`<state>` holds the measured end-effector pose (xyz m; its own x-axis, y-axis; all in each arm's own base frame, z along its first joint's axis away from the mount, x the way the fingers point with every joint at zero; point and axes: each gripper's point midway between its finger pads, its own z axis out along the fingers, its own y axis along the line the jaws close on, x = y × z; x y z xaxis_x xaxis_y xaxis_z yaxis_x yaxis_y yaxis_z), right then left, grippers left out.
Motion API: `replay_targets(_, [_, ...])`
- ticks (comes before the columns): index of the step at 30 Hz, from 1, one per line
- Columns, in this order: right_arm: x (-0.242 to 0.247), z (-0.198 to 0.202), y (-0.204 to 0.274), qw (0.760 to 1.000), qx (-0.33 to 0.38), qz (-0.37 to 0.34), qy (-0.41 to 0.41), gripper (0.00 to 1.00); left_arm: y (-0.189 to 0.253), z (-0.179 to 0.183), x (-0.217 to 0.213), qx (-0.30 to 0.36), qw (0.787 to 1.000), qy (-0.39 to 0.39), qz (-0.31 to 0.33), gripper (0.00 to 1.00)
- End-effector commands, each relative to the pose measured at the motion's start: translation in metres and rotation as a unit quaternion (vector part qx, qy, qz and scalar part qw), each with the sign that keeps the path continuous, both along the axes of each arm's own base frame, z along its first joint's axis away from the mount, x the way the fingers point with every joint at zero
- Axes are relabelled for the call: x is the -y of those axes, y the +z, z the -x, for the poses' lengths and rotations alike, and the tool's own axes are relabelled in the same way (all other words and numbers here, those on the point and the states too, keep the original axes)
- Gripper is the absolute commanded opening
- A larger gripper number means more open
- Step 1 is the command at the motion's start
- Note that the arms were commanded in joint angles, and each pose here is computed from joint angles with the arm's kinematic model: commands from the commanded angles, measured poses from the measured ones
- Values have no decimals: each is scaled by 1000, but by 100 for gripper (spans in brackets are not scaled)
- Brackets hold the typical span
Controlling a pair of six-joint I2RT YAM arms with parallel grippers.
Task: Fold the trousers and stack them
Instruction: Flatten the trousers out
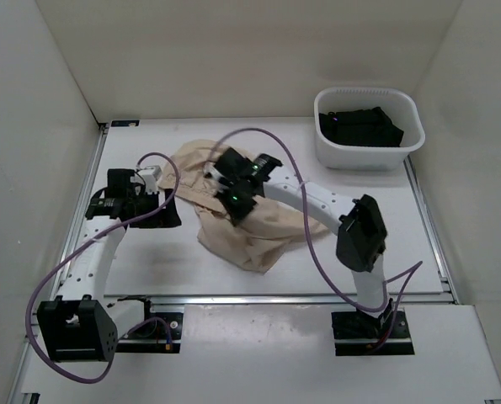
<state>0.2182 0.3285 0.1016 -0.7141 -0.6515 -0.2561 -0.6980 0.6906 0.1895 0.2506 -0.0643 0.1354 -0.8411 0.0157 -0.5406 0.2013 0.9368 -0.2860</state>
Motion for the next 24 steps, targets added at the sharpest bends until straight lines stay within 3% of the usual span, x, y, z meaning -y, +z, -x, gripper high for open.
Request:
replay_targets(1, [-83,-7,134,974,86,-165,131,0,28,-26,-45,69,993,81,-50,100])
replay_targets(5, [-141,6,237,917,97,-359,141,1,47,-40,-91,101,980,159,-69,100])
replay_targets(6, [-141,11,260,902,120,-386,150,8,58,-42,-106,113,974,183,-72,100])
replay_targets(7, [-143,14,273,893,137,-401,153,22,63,-43,-114,118,970,196,-77,100])
replay_targets(8, [-140,12,276,890,164,-394,158,61,65,-45,-117,119,969,201,-83,100])
replay_targets(9, [-131,15,279,889,172,-393,159,82,69,-46,-123,122,965,211,-96,100])
replay_targets(11, [-121,10,274,893,182,-383,149,99,73,-47,-125,127,963,215,-100,100])
replay_targets(15, [-91,-35,243,921,207,-325,63,99,76,-46,-125,132,962,215,-100,100])
replay_targets(19, [-70,-112,186,942,186,-260,-102,99,42,-19,-94,54,982,172,-55,100])
replay_targets(20, [-74,-126,152,951,156,-237,-124,99,25,-7,-85,23,986,159,-49,100])
replay_targets(22, [-88,-144,148,947,132,-259,-137,99,9,7,-70,-5,990,134,-46,100])
replay_targets(24, [-107,-157,114,952,111,-252,-131,99,-7,18,-61,-25,991,120,-45,100])
